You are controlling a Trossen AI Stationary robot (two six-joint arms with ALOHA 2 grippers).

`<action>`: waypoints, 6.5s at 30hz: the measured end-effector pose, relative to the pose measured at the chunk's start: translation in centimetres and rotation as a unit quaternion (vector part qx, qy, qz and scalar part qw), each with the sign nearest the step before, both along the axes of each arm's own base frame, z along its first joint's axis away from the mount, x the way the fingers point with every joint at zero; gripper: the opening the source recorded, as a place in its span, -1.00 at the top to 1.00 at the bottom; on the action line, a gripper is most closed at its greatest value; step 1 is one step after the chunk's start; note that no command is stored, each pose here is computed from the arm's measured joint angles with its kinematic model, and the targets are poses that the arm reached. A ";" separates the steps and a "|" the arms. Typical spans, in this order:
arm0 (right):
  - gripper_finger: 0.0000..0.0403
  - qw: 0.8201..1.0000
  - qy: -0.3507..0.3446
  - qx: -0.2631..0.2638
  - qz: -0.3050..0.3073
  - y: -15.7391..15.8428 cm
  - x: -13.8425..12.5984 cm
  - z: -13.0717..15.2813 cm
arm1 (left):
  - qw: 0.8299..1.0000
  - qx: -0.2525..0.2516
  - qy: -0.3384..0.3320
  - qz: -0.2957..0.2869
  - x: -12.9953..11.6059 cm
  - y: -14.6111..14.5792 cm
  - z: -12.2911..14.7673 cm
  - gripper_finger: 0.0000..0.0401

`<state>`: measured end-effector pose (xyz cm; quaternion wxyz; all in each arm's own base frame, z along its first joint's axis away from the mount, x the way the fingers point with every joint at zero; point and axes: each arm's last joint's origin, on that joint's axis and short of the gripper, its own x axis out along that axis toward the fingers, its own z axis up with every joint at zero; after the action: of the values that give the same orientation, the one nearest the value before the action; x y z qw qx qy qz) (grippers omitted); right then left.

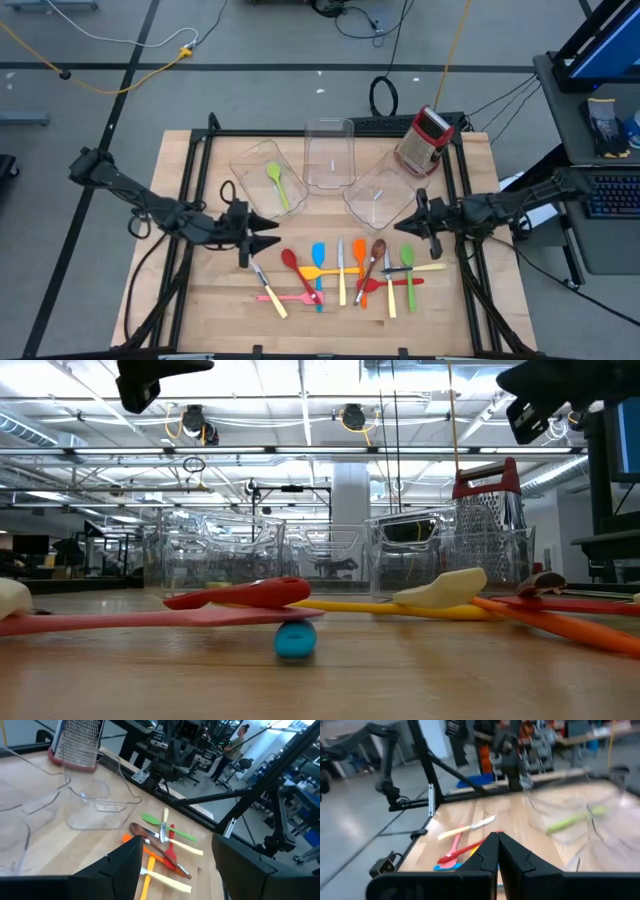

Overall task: Pick & Place Kitchen Items
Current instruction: Put the brown serving spoon into the left transparent bin

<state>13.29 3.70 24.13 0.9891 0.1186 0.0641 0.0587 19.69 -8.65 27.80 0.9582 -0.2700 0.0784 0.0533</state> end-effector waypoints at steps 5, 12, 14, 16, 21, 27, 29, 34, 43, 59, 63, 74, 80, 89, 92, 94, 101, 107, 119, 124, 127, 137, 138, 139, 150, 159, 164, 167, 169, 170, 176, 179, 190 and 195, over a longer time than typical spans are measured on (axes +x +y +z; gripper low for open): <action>1.00 0.996 0.073 0.044 -0.024 0.9 1.2 1.2 | 1.000 0.024 0.010 -0.011 -0.8 0.3 -0.3 -0.20; 1.00 0.993 0.091 0.065 -0.036 2.9 3.2 3.7 | 0.998 0.033 0.016 -0.044 -2.0 0.9 -2.0 -0.20; 1.00 0.991 0.098 0.079 -0.048 3.5 3.8 4.1 | 0.998 0.041 0.015 -0.048 -2.4 1.1 -2.2 -0.20; 1.00 0.987 0.113 0.099 -0.053 4.1 4.4 4.0 | 0.997 0.051 0.011 -0.052 -2.8 1.3 -2.4 -0.20; 1.00 0.973 0.150 0.154 -0.082 5.5 5.8 2.9 | 0.994 0.084 -0.007 -0.074 -4.3 2.1 -2.7 -0.20; 1.00 0.959 0.188 0.191 -0.095 7.0 7.1 3.1 | 0.987 0.098 -0.035 -0.120 -6.0 3.2 -3.4 -0.20; 1.00 0.954 0.212 0.187 -0.103 7.4 7.5 3.5 | 0.987 0.096 -0.038 -0.125 -6.3 3.5 -3.9 -0.20; 1.00 0.920 0.307 0.195 -0.148 7.8 7.8 4.7 | 0.988 0.087 -0.032 -0.122 -6.8 4.1 -4.6 -0.20; 1.00 0.835 0.452 0.286 -0.131 9.0 8.4 4.2 | 0.990 0.082 -0.025 -0.108 -6.7 4.6 -4.7 -0.20; 1.00 0.690 0.476 0.472 -0.272 9.6 9.5 2.5 | 0.987 0.113 -0.019 -0.113 -6.5 5.2 -4.8 -0.20; 1.00 0.648 0.475 0.510 -0.308 9.9 10.1 1.7 | 0.981 0.122 -0.026 -0.150 -6.6 5.2 -4.8 -0.20; 1.00 0.608 0.449 0.574 -0.314 11.6 13.2 -0.8 | 0.968 0.140 -0.032 -0.206 -6.6 5.5 -4.8 -0.20; 1.00 0.599 0.464 0.579 -0.302 11.4 13.5 -0.7 | 0.971 0.140 -0.030 -0.192 -6.5 5.9 -4.8 -0.20; 1.00 0.608 0.484 0.560 -0.288 11.4 13.1 -1.5 | 0.973 0.139 -0.028 -0.183 -6.4 6.3 -4.8 -0.20; 1.00 0.598 0.491 0.565 -0.286 11.5 13.0 -1.5 | 0.973 0.141 -0.028 -0.183 -6.4 6.3 -4.8 -0.20; 1.00 0.592 0.488 0.572 -0.290 11.5 13.1 -1.5 | 0.973 0.141 -0.028 -0.183 -6.4 6.3 -4.8 -0.20; 1.00 0.614 0.485 0.565 -0.262 11.6 13.3 -1.3 | 0.973 0.141 -0.028 -0.183 -6.4 6.3 -4.9 -0.20; 1.00 0.649 0.480 0.545 -0.226 11.8 13.6 -1.1 | 0.973 0.141 -0.028 -0.183 -6.4 6.3 -4.9 -0.20; 1.00 0.660 0.478 0.538 -0.219 11.7 13.7 -1.0 | 0.973 0.141 -0.028 -0.183 -6.4 6.3 -4.8 -0.20; 1.00 0.670 0.478 0.528 -0.210 11.7 13.7 -1.0 | 0.973 0.141 -0.028 -0.183 -6.4 6.3 -4.8 -0.20; 1.00 0.679 0.478 0.519 -0.202 11.7 13.7 -1.0 | 0.973 0.141 -0.028 -0.183 -6.4 6.3 -4.8 -0.20; 1.00 0.683 0.457 0.525 -0.221 11.6 13.8 -1.0 | 0.973 0.141 -0.028 -0.182 -6.4 6.3 -4.8 -0.20; 1.00 0.683 0.458 0.525 -0.220 11.6 13.8 -1.0 | 0.973 0.141 -0.028 -0.182 -6.4 6.3 -4.8 -0.20; 1.00 0.684 0.458 0.523 -0.219 11.6 13.8 -1.0 | 0.973 0.141 -0.028 -0.182 -6.4 6.3 -4.8 -0.20; 1.00 0.695 0.459 0.511 -0.212 11.6 13.8 -1.0 | 0.973 0.141 -0.028 -0.182 -6.4 6.3 -4.8 -0.20; 1.00 0.696 0.460 0.506 -0.220 11.2 13.9 -1.1 | 0.972 0.143 -0.028 -0.182 -6.4 6.3 -4.8 -0.20; 1.00 0.701 0.454 0.502 -0.224 10.7 14.1 -1.1 | 0.972 0.143 -0.028 -0.182 -6.4 6.3 -4.8 -0.20; 1.00 0.708 0.445 0.499 -0.228 10.4 14.3 -1.1 | 0.972 0.142 -0.028 -0.182 -6.4 6.3 -4.8 -0.20; 1.00 0.708 0.444 0.500 -0.229 10.2 14.4 -1.1 | 0.972 0.142 -0.028 -0.182 -6.4 6.3 -4.8 -0.20; 1.00 0.708 0.444 0.499 -0.229 10.2 14.4 -1.1 | 0.973 0.142 -0.028 -0.182 -6.4 6.3 -4.8 -0.20; 1.00 0.715 0.444 0.491 -0.224 10.2 14.4 -1.1 | 0.972 0.143 -0.028 -0.182 -6.4 6.3 -4.8 -0.20; 1.00 0.710 0.444 0.496 -0.227 10.2 14.4 -1.1 | 0.972 0.143 -0.028 -0.182 -6.4 6.3 -4.8 -0.20; 0.81 0.714 0.434 0.488 -0.253 10.0 14.3 -1.3 | 0.972 0.142 -0.002 -0.186 -6.5 6.3 -5.3 -0.20; 0.63 0.696 0.437 0.502 -0.270 9.9 14.1 -1.4 | 0.971 0.148 -0.003 -0.187 -6.5 6.3 -5.3 -0.20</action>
<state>27.41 13.64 22.75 0.6166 0.6220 0.4154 -0.2459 13.19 -2.37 22.48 0.9808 -0.1057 0.1161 -0.1160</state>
